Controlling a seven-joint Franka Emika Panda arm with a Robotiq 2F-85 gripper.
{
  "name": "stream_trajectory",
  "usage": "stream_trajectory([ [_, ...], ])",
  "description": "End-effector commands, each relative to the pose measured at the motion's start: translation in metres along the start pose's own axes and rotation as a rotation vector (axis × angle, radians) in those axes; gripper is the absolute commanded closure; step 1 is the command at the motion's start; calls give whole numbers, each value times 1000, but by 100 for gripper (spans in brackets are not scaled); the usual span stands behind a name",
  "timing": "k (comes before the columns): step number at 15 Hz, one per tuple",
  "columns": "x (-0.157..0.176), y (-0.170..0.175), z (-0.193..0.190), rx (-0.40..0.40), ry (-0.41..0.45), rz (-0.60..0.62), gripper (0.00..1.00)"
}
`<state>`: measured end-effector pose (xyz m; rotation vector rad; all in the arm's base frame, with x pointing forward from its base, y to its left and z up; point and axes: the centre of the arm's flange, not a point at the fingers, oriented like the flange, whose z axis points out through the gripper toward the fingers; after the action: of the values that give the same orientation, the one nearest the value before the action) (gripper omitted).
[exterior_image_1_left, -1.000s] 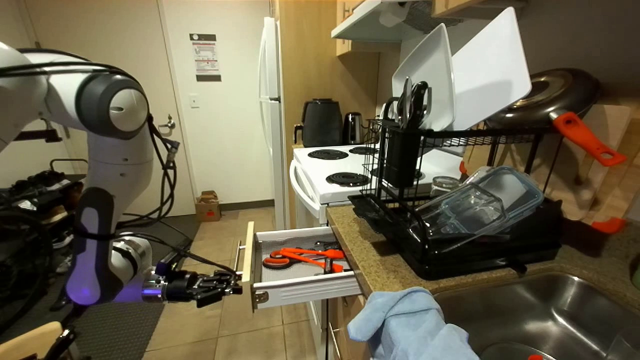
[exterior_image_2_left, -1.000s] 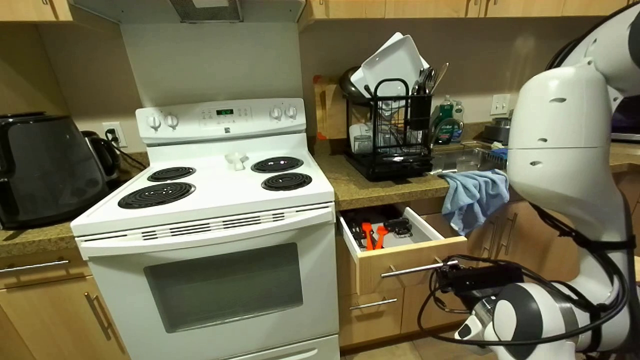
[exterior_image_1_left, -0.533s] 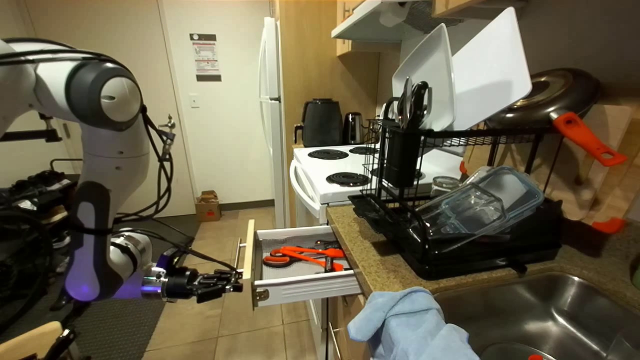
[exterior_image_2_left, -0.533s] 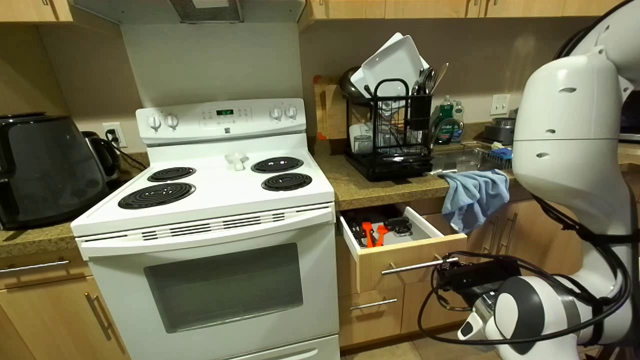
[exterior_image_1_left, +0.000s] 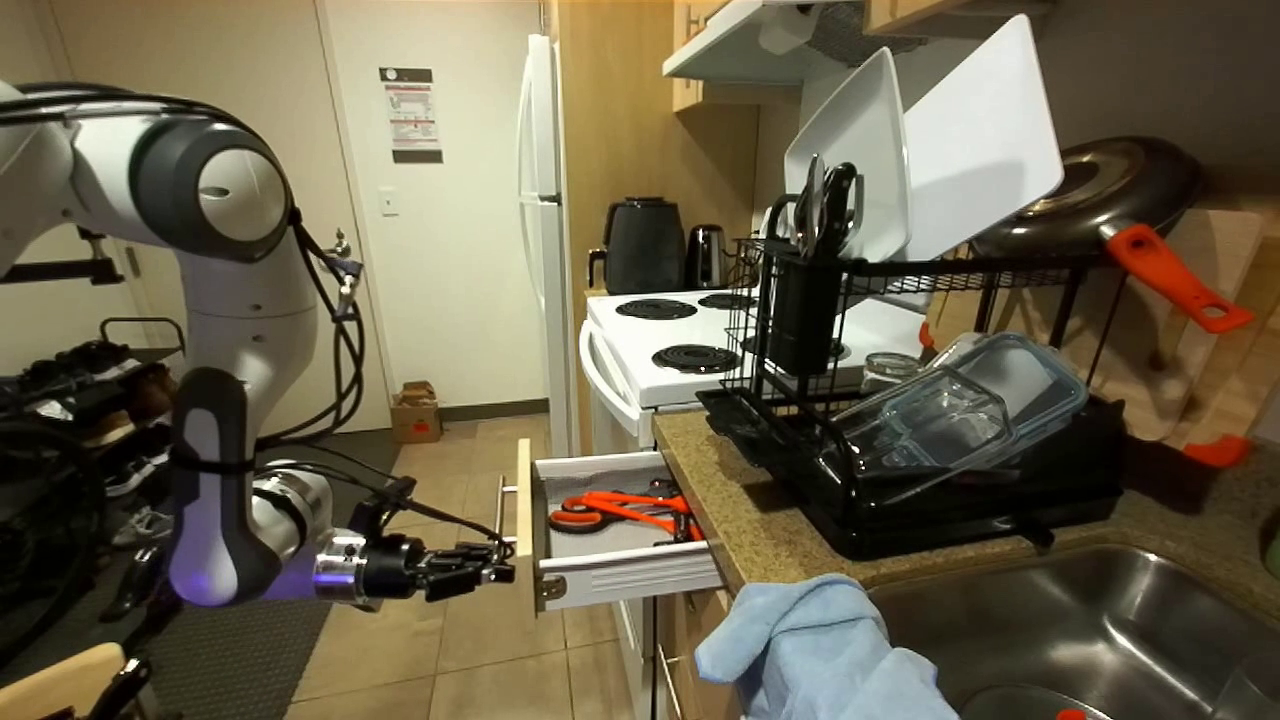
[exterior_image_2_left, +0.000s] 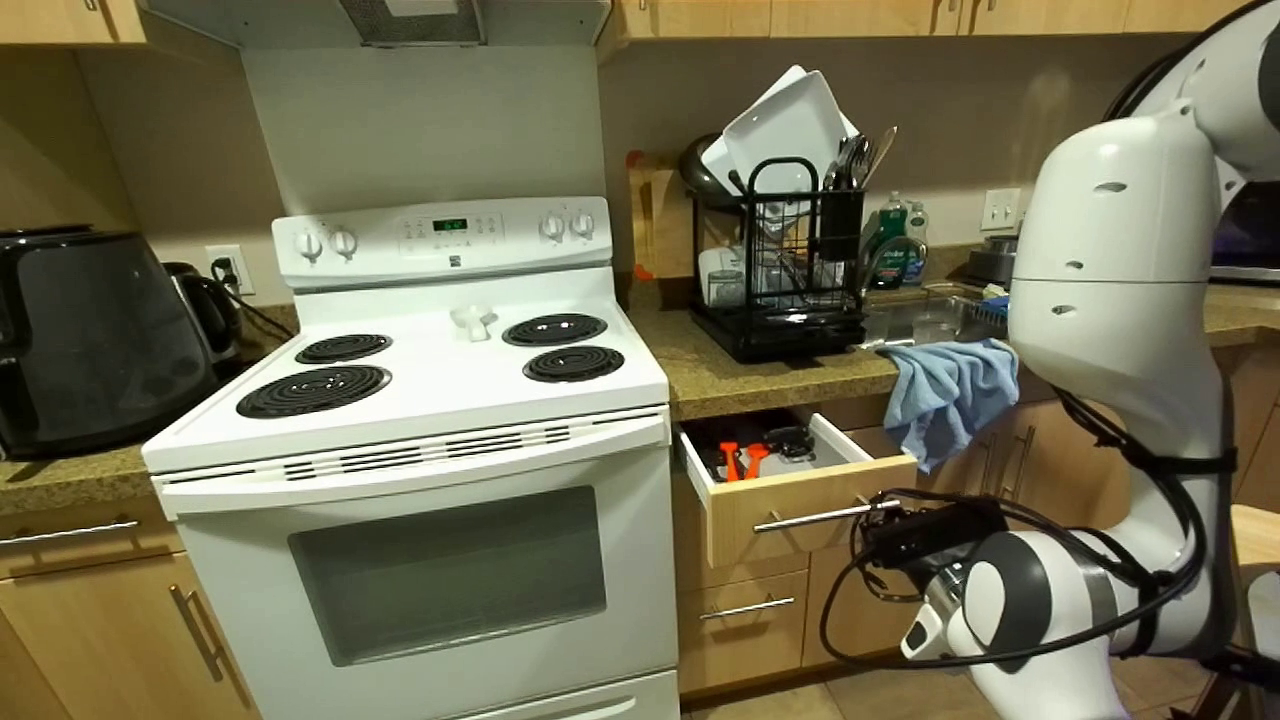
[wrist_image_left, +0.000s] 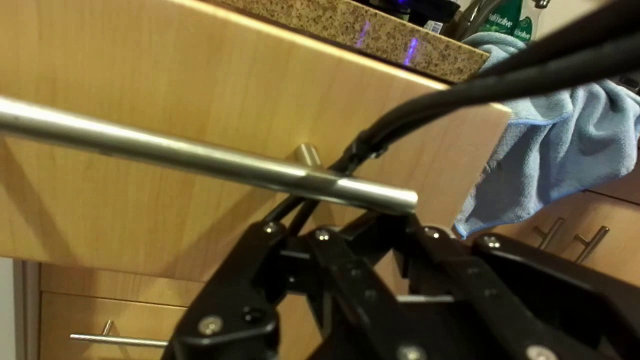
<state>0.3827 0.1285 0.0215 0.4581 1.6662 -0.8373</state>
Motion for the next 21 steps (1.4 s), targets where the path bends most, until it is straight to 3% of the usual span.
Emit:
stream_trajectory([
  [1, -67, 9, 33, -3, -150, -14, 99],
  [10, -75, 16, 37, 23, -141, 14, 99],
  [13, -76, 20, 38, 55, -38, 24, 99],
  [17, -88, 34, 45, 117, 33, 93, 99],
  [19, -94, 38, 48, 142, 39, 112, 99],
  [21, -98, 41, 50, 158, -6, 107, 99],
])
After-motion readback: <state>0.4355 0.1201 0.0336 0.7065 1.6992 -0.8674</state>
